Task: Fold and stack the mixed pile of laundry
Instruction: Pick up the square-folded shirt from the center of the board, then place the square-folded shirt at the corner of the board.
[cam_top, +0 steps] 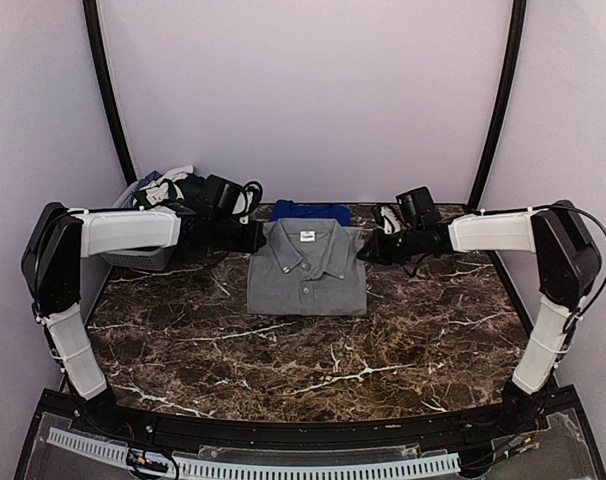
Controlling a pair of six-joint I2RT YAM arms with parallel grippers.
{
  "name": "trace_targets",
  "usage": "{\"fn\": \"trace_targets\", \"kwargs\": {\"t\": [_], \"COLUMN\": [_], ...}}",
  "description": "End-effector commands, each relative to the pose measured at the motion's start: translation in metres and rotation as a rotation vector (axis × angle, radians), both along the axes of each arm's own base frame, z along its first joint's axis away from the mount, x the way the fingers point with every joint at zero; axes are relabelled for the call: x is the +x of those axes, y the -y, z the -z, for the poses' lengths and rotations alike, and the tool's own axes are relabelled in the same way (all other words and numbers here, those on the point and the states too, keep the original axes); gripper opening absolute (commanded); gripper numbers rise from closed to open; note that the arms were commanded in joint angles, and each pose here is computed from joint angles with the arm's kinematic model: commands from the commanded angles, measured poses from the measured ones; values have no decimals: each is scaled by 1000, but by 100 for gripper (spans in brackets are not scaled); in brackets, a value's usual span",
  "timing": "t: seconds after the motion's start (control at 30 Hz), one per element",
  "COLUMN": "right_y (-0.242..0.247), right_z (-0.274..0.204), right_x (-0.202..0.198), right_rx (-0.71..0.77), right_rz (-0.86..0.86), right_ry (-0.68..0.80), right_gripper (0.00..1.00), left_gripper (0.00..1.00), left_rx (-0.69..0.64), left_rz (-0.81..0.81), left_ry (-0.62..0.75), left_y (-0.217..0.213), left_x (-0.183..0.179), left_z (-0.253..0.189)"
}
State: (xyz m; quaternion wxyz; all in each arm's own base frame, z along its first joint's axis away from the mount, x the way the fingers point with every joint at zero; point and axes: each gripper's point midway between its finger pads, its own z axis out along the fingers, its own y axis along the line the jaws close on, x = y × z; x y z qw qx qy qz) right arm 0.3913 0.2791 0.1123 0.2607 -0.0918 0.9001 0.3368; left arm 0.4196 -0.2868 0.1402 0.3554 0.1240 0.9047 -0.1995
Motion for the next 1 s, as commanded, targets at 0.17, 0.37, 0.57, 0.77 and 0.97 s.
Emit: {"fn": "trace_targets", "kwargs": {"t": [0.17,0.37,0.57,0.77,0.97], "right_y": [-11,-8,-1,1,-2], "right_z": [-34,-54,-68,-65,-57], "right_x": [74,112,142,165,183], "right_rx": [61,86,106,116,123], "right_rz": [93,115,134,146,158], "right_ry": [98,134,156,154,147], "right_gripper": [0,0,0,0,0], "left_gripper": [0,0,0,0,0], "left_rx": [16,21,1,4,2], "left_rz": [-21,-27,-38,-41,-40], "left_ry": [126,186,226,272,303], "left_y": [-12,-13,-19,-19,-16], "left_x": [80,121,152,174,195], "left_z": [-44,-59,-73,-70,-64]}}
